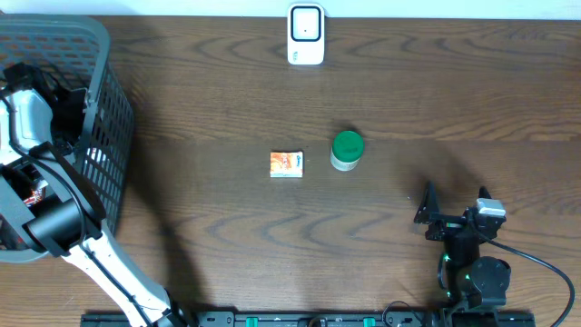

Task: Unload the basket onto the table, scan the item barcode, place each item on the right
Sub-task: 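Reach into the basket and grasp the white Panadol box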

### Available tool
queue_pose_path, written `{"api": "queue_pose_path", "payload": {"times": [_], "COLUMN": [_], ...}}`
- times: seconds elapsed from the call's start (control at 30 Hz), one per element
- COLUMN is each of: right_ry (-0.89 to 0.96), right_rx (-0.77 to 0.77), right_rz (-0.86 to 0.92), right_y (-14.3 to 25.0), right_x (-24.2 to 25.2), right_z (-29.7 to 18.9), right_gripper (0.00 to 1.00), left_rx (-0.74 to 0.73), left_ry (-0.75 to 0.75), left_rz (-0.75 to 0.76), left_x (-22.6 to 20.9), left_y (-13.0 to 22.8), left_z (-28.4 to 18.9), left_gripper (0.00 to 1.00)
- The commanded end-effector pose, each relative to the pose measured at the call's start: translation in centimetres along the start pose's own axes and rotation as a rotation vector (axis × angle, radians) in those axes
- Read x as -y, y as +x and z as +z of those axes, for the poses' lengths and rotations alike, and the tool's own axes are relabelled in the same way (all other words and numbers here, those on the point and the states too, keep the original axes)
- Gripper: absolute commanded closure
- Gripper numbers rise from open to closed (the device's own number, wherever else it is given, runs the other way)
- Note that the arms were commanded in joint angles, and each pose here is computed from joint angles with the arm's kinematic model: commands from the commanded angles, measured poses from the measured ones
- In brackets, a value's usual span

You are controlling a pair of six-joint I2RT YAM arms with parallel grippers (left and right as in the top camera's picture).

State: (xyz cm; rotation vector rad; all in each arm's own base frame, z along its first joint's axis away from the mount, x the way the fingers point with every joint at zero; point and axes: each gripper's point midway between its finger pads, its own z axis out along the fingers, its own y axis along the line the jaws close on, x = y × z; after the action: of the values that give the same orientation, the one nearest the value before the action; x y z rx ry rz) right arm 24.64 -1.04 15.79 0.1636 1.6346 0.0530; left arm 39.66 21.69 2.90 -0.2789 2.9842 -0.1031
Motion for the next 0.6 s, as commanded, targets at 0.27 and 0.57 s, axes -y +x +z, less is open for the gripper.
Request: {"api": "queue_pose_path", "payload": {"times": [0.27, 0.57], "right_ry": [-0.004, -0.004], "right_rx": [0.001, 0.001], "right_rz": [-0.014, -0.014], "right_y": [0.0, 0.0], "right_x": [-0.1, -0.1], "right_z": [0.0, 0.0], "right_gripper": [0.01, 0.01], "left_rx": [0.13, 0.451], "left_ry": [-0.09, -0.147], "left_rz": [-0.076, -0.152], "left_x": [-0.3, 2.0], "left_y": [-1.0, -0.7], "left_z": [-7.5, -21.9], "left_gripper": [0.51, 0.48]}}
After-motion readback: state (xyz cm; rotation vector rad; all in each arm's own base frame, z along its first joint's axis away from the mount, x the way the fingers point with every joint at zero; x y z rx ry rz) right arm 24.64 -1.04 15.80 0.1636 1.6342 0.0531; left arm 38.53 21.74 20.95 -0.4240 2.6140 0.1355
